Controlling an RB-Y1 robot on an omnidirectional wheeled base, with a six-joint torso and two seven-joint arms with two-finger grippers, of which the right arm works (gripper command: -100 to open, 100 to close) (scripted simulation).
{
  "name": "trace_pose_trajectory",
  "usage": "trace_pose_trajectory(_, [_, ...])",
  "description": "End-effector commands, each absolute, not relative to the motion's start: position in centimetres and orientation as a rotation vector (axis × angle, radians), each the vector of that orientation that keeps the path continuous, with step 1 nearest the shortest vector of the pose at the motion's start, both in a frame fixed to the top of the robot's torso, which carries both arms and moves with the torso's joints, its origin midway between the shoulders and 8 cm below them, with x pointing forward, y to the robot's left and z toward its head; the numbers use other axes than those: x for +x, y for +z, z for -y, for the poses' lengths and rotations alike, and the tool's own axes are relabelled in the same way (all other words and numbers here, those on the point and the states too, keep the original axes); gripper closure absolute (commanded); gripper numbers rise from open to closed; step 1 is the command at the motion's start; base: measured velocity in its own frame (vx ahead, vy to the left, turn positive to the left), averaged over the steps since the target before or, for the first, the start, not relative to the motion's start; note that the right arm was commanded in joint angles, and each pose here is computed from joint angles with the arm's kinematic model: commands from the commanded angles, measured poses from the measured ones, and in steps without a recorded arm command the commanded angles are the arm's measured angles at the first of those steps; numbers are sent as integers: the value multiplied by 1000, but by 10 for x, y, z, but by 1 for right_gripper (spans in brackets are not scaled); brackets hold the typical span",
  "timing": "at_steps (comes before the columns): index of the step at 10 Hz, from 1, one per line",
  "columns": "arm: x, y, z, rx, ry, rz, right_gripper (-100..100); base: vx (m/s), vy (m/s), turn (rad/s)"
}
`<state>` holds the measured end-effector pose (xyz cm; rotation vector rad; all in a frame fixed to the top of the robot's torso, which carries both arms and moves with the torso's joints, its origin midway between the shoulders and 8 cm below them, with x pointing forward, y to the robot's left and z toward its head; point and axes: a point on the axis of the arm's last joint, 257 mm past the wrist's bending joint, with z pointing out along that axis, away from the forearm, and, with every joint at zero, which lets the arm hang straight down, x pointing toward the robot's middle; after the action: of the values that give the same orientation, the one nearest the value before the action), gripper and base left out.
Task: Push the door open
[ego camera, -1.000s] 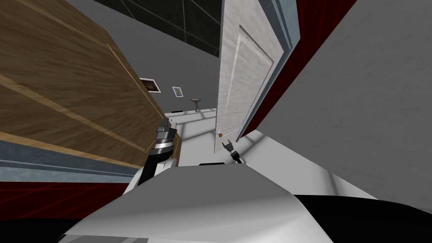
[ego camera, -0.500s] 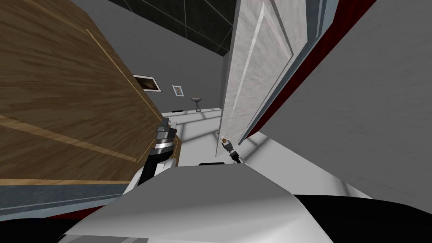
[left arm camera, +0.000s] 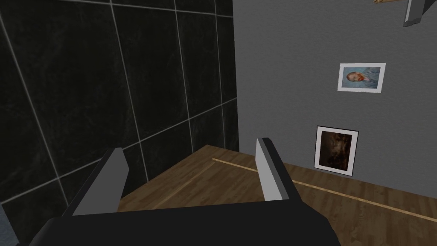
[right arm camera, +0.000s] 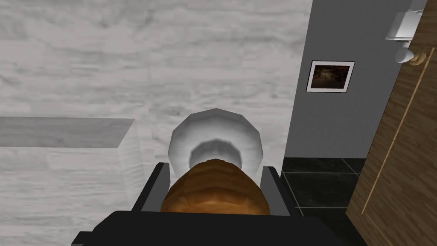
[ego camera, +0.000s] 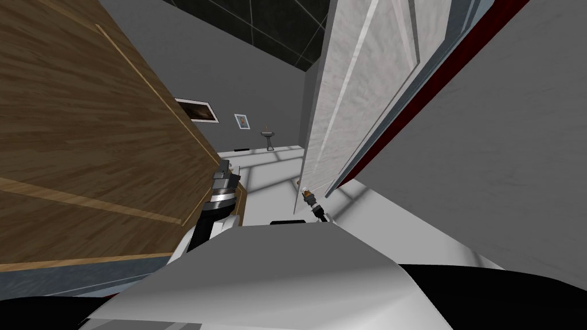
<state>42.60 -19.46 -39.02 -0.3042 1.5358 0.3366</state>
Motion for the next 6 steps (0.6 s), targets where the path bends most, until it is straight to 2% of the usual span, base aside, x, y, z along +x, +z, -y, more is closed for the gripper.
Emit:
trace_pose_trajectory(1, [424, -391, 197, -303, 334, -1538, 100, 0, 0, 0])
trace_pose_trajectory(6, [427, -390, 193, -249, 390, -1546, 100, 13, 5, -6])
